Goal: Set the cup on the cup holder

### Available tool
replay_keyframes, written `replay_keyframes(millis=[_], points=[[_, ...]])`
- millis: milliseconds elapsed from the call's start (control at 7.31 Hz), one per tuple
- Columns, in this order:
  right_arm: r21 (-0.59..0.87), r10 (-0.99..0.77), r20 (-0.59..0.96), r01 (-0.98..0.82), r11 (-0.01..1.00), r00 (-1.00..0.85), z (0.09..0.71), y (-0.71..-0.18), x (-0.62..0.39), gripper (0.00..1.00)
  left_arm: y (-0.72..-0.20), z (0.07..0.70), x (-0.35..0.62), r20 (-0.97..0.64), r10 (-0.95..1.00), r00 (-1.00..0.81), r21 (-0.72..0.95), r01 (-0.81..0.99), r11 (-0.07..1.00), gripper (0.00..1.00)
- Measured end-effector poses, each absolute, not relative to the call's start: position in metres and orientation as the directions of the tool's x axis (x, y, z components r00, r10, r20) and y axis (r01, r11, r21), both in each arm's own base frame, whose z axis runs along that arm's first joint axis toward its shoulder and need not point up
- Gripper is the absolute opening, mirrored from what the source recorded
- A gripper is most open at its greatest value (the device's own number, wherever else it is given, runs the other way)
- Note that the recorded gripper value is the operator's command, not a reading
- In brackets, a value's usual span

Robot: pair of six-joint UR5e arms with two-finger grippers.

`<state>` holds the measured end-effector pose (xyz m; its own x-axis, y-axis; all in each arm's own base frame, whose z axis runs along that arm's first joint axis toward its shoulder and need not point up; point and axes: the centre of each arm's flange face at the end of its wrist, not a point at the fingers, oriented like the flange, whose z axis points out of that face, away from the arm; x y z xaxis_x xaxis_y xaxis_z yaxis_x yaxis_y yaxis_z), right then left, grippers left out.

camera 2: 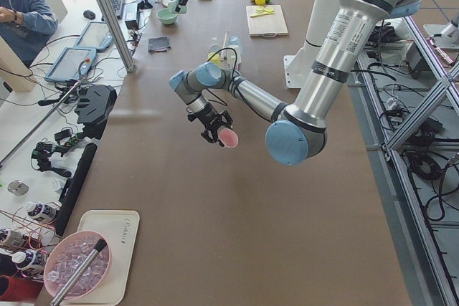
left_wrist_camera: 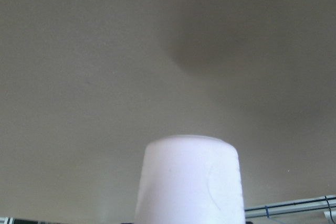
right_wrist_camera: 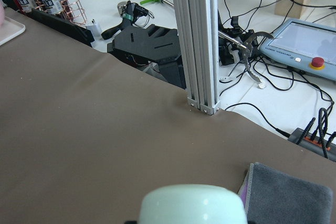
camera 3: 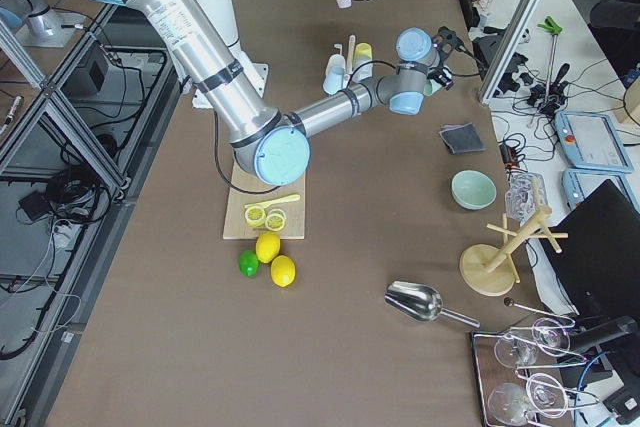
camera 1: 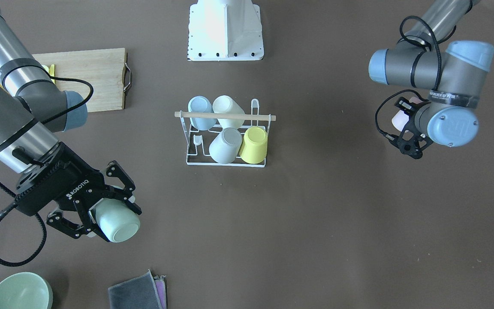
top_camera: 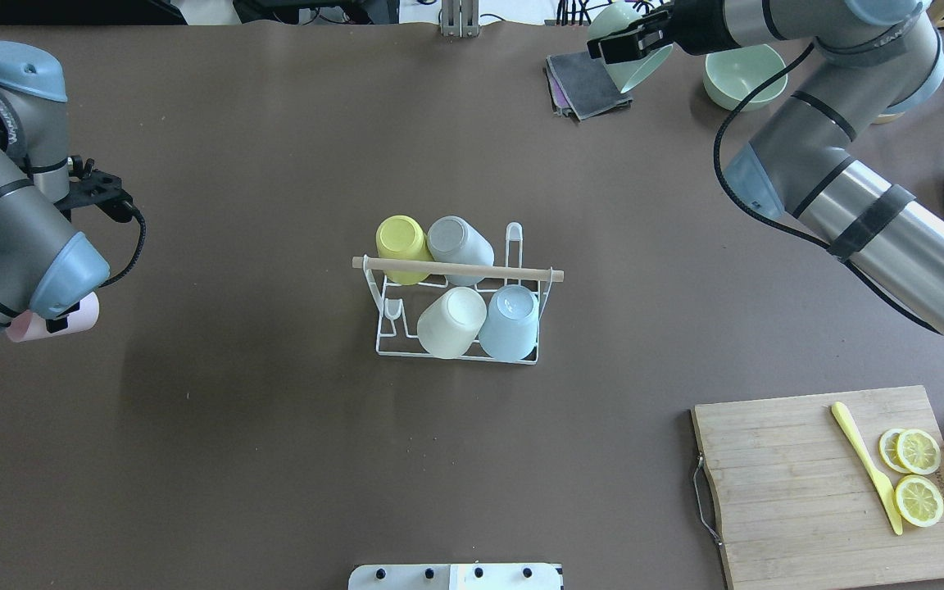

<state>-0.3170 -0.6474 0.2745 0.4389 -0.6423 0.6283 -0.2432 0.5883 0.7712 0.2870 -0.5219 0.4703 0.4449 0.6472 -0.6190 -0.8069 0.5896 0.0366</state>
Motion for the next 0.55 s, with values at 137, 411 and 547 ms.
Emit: replay_keyframes(millis=[137, 411, 547], points=[[0.774, -0.651, 0.631, -0.292, 0.562, 0.422, 0.28, -0.636, -0.324, 0.0, -0.52, 0.457, 0.285, -0.587, 0.694, 0.417, 0.165, -0.778, 0.607, 0.29], [0.763, -0.669, 0.641, -0.403, 0.505, 0.376, 0.296, -0.603, -0.35, 0.0, -0.507, 0.411, 0.297, -0.545, 0.725, 0.422, 0.438, -0.594, 0.675, 0.31], [0.755, -0.684, 0.64, -0.448, 0.479, 0.348, 0.299, -0.59, -0.356, 0.0, -0.482, 0.385, 0.301, -0.558, 0.723, 0.408, 0.564, -0.453, 0.691, 0.32]])
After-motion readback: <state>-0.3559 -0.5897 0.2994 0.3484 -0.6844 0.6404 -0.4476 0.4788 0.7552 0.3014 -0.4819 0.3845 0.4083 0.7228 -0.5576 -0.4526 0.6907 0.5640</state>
